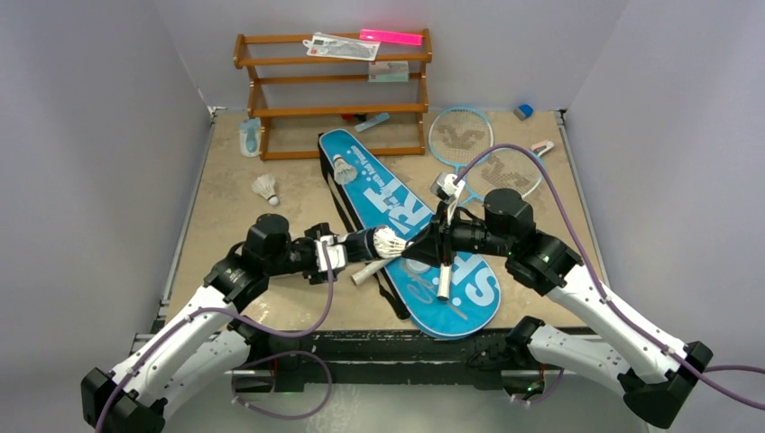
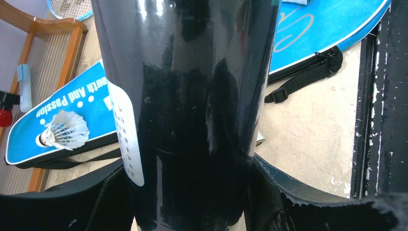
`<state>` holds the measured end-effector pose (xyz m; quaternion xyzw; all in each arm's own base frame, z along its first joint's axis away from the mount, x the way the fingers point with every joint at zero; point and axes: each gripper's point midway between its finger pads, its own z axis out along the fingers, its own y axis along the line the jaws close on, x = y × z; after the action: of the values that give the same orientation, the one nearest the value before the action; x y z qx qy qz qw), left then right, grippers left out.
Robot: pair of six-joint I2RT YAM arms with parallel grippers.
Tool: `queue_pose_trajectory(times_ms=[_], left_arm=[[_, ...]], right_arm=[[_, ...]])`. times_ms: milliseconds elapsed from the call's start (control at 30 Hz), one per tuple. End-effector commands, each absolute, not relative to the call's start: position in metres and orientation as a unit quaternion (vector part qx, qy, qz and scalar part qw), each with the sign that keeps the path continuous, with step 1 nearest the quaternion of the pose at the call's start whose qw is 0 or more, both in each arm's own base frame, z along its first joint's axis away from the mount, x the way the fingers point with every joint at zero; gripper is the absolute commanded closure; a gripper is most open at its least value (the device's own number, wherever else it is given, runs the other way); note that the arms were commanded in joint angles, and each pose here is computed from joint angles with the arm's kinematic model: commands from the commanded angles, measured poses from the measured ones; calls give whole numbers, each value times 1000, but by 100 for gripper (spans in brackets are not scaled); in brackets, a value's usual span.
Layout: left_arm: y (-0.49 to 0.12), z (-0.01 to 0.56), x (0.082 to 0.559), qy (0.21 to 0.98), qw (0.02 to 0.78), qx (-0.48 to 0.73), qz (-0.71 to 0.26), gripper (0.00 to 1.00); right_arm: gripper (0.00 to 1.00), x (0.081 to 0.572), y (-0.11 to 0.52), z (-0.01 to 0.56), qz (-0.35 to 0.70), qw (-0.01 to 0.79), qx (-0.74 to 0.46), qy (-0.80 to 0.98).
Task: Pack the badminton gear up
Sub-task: Place the shuttlecock at the shuttle tube.
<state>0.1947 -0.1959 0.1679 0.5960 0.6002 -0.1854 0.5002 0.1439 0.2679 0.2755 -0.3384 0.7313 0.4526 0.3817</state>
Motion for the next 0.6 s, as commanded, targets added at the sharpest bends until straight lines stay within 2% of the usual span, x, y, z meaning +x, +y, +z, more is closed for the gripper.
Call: queue_pose_trajectory(times_ms=[0,133,333,567], left_arm=[[-208,215,198,547,568,583,-196,74],[-207,226,196,530,592,576,-193,74],[-206,215,196,540,573,586,-192,74],[-208,230,194,525,599,570,-202,74]], right_arm=[[98,134,267,279,461,364,-353,729],[98,134,267,282,464,370,-347,727],[98,134,266,284,461,366,-345,731],[98,129,262,286,473,370,-325,731]])
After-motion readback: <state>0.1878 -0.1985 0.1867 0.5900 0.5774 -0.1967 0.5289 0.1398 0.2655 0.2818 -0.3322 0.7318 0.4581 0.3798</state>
